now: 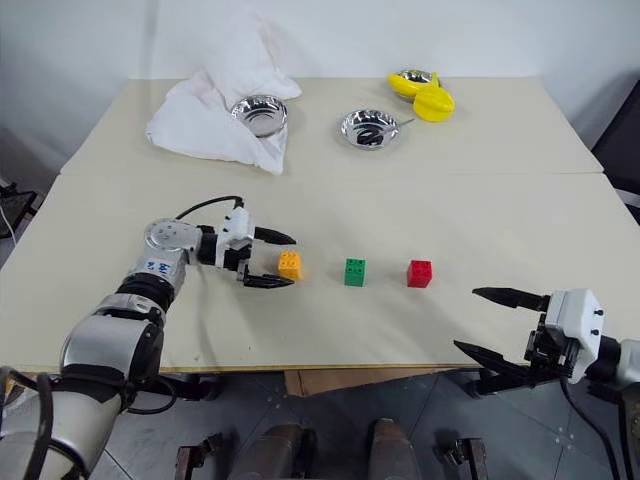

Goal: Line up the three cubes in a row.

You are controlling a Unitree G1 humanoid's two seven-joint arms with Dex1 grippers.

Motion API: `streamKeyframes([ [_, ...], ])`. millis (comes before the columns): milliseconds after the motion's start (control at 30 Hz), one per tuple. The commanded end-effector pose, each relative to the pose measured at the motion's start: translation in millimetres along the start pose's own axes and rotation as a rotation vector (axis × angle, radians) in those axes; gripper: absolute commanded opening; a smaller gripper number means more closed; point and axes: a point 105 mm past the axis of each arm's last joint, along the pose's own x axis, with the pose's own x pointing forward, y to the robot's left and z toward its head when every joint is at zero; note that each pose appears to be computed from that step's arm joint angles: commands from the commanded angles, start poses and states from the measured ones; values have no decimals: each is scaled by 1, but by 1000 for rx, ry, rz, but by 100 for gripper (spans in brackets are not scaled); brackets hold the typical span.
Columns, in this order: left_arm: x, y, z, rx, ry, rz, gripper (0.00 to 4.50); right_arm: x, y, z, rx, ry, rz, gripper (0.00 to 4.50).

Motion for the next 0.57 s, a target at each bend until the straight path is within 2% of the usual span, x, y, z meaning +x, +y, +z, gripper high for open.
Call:
streamKeyframes([
  [33, -40, 1, 10, 51, -48, 54, 447, -2, 1, 7, -35, -17, -5, 450],
  [233, -111, -24, 8, 15, -19, 173, 447, -8, -4, 3, -34, -6, -16, 450],
  [367, -148, -62, -2, -54, 53, 281, 447, -10, -10, -4, -43, 17, 1, 450],
  [567, -170, -92, -21, -124, 144, 383, 447, -9, -18, -9, -53, 20, 11, 450],
])
